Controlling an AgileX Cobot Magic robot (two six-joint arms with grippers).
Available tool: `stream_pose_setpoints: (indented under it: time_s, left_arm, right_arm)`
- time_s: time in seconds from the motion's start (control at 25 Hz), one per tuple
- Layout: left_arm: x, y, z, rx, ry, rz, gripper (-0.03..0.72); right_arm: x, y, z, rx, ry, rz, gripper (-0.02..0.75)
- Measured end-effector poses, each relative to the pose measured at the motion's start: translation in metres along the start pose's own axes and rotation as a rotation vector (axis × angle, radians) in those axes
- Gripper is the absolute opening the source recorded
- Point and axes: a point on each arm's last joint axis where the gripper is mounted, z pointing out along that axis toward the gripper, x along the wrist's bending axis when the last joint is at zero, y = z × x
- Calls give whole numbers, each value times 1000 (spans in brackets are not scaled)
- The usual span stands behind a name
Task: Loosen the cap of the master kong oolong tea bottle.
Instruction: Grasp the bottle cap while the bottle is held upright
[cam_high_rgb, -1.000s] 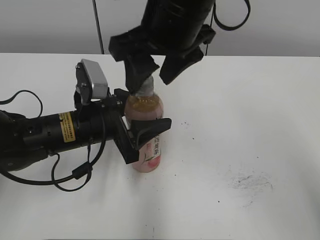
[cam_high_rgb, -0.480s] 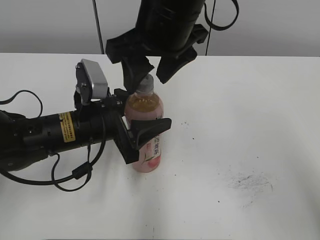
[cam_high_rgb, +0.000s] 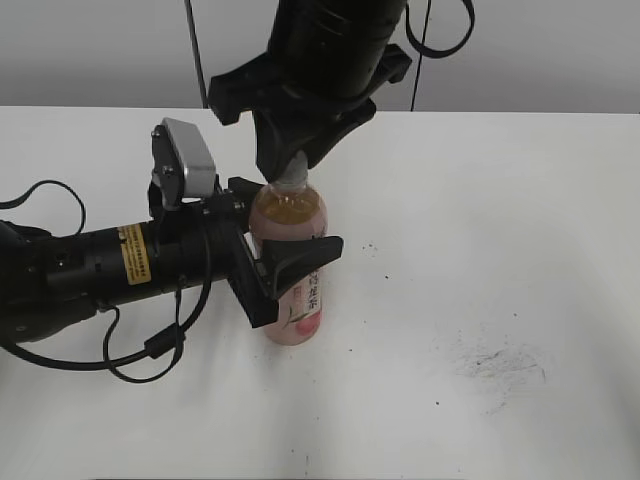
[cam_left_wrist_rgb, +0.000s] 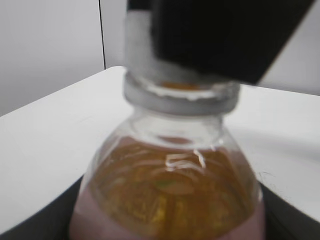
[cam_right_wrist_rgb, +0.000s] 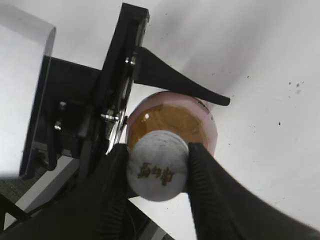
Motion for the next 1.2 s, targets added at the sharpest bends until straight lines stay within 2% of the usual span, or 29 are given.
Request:
stream_pose_setpoints:
  time_s: [0.32, 0.48, 0.84, 1.2]
  left_arm:
    - [0, 0, 0, 0, 1, 0, 445]
    - [0, 0, 0, 0, 1, 1, 445]
    - [0, 0, 0, 1, -3, 2, 445]
    - [-1, 0, 0, 2, -6, 9, 445]
  right_arm:
    - [0, 0, 0, 0, 3, -227, 278]
    - [0, 0, 0, -1, 3, -447, 273]
    - [1, 0, -1, -3, 3, -1150, 273]
    - [1, 0, -2, -6, 7, -1777, 273]
